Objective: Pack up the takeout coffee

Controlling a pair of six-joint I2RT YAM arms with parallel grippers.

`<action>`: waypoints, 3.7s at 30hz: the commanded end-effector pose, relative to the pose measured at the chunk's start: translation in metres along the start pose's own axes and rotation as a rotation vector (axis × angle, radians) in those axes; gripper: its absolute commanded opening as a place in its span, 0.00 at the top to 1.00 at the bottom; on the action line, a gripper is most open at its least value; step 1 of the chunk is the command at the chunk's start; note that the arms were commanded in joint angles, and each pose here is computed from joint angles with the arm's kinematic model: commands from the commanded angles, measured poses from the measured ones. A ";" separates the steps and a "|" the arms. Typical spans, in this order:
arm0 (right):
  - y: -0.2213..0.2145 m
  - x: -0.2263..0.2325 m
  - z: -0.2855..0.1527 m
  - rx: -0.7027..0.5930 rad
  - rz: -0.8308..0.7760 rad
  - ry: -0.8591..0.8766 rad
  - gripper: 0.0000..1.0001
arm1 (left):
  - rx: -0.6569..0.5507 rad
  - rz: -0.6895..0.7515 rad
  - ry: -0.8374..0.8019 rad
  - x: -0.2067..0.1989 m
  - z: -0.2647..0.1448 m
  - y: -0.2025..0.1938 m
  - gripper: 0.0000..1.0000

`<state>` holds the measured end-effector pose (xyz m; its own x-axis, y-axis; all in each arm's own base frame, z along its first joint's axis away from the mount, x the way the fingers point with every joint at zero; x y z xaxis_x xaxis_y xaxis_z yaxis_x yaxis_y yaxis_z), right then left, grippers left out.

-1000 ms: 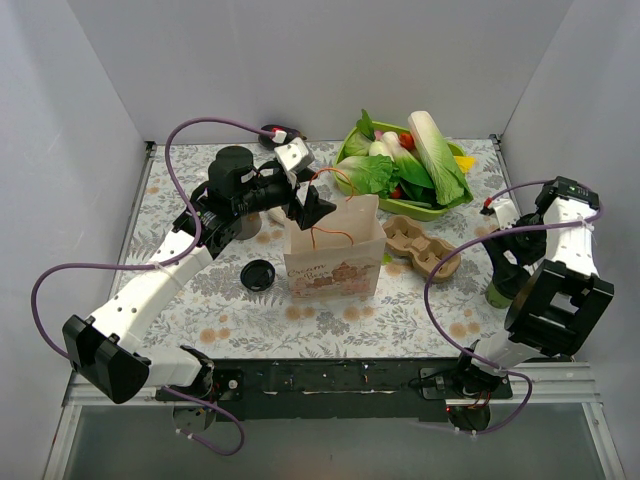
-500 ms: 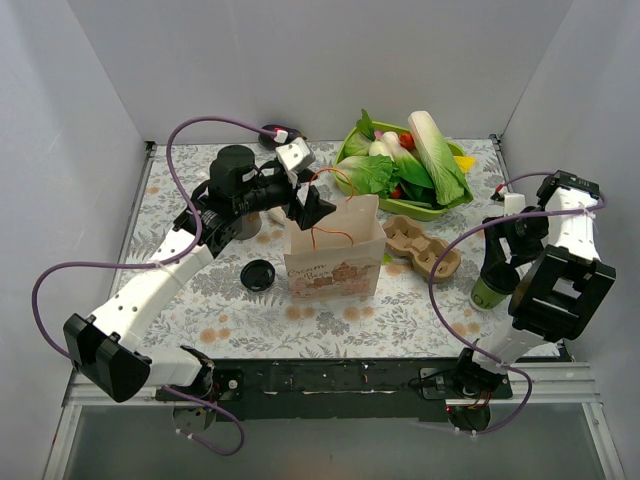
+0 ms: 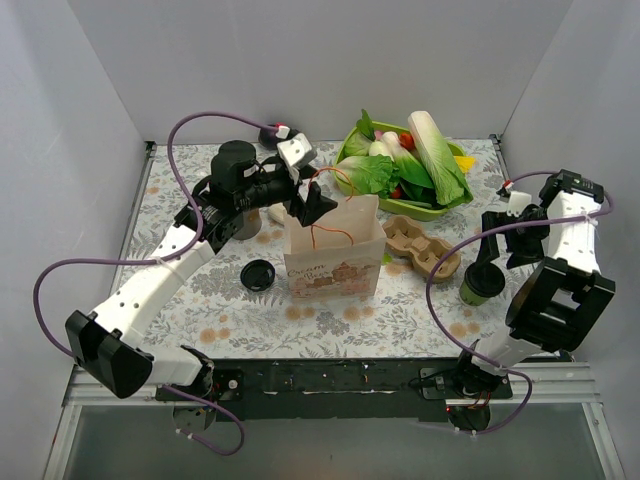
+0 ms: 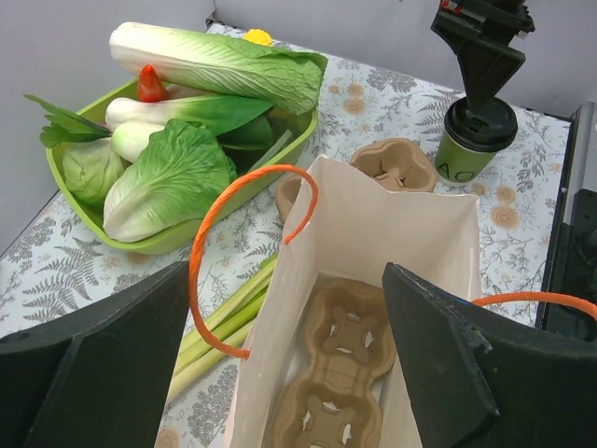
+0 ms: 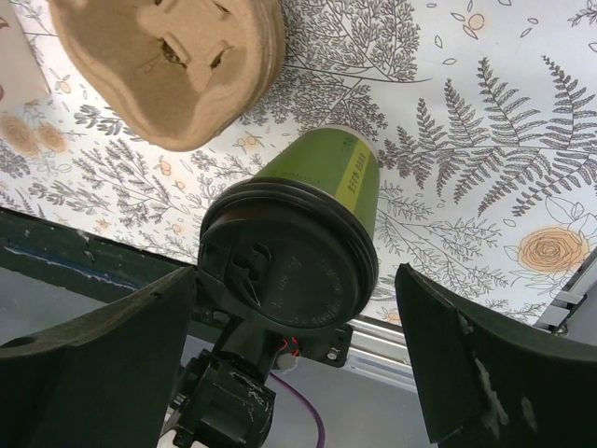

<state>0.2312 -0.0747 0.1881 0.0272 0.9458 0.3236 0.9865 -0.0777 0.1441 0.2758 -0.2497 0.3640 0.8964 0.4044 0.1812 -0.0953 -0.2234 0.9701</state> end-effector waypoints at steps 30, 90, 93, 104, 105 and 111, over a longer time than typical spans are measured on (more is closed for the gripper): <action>-0.017 0.010 -0.021 -0.102 -1.430 -0.059 0.02 | 0.053 0.094 0.064 0.011 -0.013 0.008 0.17; -0.018 0.013 0.020 0.120 -1.074 0.054 0.36 | 0.073 0.059 0.030 0.007 -0.003 -0.010 0.16; -0.014 0.014 0.023 0.122 -0.958 0.069 0.41 | 0.070 0.061 0.028 0.007 -0.004 -0.009 0.16; -0.011 0.025 0.024 0.089 -0.757 0.106 0.64 | 0.067 0.061 0.026 0.006 -0.004 -0.009 0.16; -0.013 0.025 0.023 0.088 -0.750 0.107 0.64 | 0.069 0.059 0.022 0.006 -0.003 -0.009 0.16; -0.009 0.030 0.015 0.053 -0.689 0.086 0.71 | 0.064 0.059 0.020 0.007 -0.002 -0.007 0.16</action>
<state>0.2303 -0.0488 0.1773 -0.6882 0.7013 0.1858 0.7193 0.6262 0.3007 0.2807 -0.2421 0.3532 0.8810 0.4108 0.2347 -0.1014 -0.3208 0.9417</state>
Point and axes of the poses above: each gripper's point midway between its finger pads, its own z axis out along the fingers, its own x axis along the line the jaws close on, y = z × x, the point moved 5 cm from there along -z, back along the fingers, and after that the axes turned 8 degrees about z, right-handed, at the moved point
